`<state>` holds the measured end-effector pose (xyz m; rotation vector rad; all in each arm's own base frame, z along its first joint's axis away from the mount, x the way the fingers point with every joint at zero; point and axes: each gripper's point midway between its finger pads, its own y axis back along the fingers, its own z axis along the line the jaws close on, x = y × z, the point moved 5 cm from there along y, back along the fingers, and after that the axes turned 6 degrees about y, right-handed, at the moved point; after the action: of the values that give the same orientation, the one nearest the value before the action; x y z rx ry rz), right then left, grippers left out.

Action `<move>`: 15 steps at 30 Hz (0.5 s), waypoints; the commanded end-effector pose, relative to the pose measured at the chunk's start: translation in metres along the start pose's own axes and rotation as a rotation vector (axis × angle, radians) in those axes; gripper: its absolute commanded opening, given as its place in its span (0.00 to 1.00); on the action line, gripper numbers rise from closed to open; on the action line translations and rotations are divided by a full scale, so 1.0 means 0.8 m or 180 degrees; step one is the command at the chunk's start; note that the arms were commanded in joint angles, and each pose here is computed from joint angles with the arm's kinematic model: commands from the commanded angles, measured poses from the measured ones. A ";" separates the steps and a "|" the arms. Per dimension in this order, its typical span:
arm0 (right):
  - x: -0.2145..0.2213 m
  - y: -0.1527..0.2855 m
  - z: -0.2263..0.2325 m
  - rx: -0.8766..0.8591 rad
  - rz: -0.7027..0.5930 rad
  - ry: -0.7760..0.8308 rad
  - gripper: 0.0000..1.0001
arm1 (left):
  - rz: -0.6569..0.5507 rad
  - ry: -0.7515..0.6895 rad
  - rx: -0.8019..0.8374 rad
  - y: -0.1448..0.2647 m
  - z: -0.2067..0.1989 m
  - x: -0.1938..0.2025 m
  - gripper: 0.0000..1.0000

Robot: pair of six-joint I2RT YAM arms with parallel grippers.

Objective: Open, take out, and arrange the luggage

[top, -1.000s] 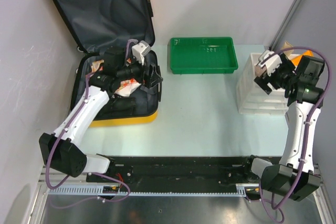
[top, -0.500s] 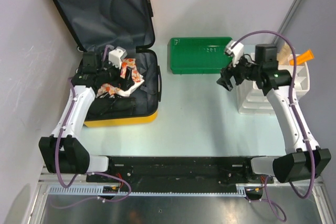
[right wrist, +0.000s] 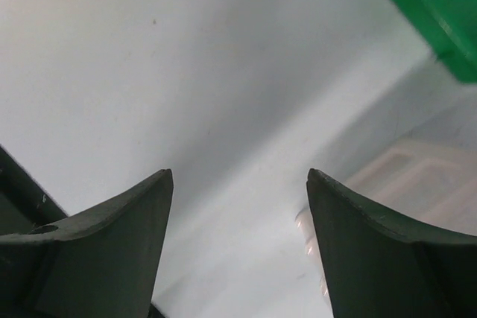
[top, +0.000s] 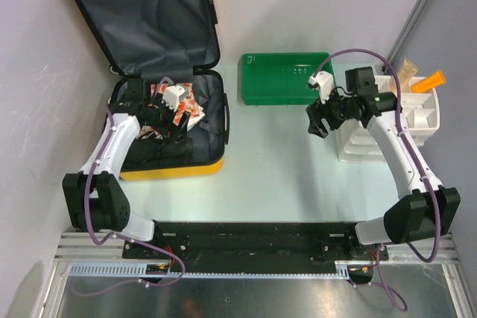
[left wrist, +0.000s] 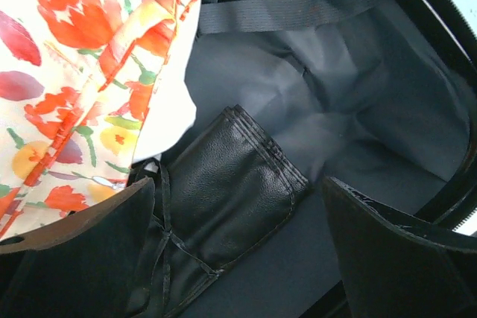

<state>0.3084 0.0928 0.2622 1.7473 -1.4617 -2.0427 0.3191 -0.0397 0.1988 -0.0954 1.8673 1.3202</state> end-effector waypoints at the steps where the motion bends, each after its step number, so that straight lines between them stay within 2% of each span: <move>1: 0.016 0.063 0.023 0.0173 0.0123 -0.0259 0.77 | -0.0115 -0.0115 0.0186 0.002 -0.008 -0.017 0.97; 3: 0.029 0.076 0.033 0.0313 0.0162 -0.0477 0.77 | -0.0137 -0.0083 0.0247 0.001 -0.012 -0.020 0.97; 7: 0.045 0.117 0.035 0.0966 0.0072 -0.0819 0.79 | -0.0176 0.0013 0.0425 -0.007 -0.021 -0.030 0.97; 12: 0.090 0.156 0.002 0.1714 0.0252 -0.1587 0.79 | -0.0262 0.0083 0.0580 -0.010 -0.028 -0.047 0.96; 15: 0.104 0.175 -0.019 0.2017 0.0231 -0.1747 0.76 | -0.0297 0.0082 0.0602 -0.006 -0.031 -0.052 0.96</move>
<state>0.2200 -0.0097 0.3068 1.4812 -2.2631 -2.2548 0.3314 -0.0648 0.2029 -0.0736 1.9659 1.1824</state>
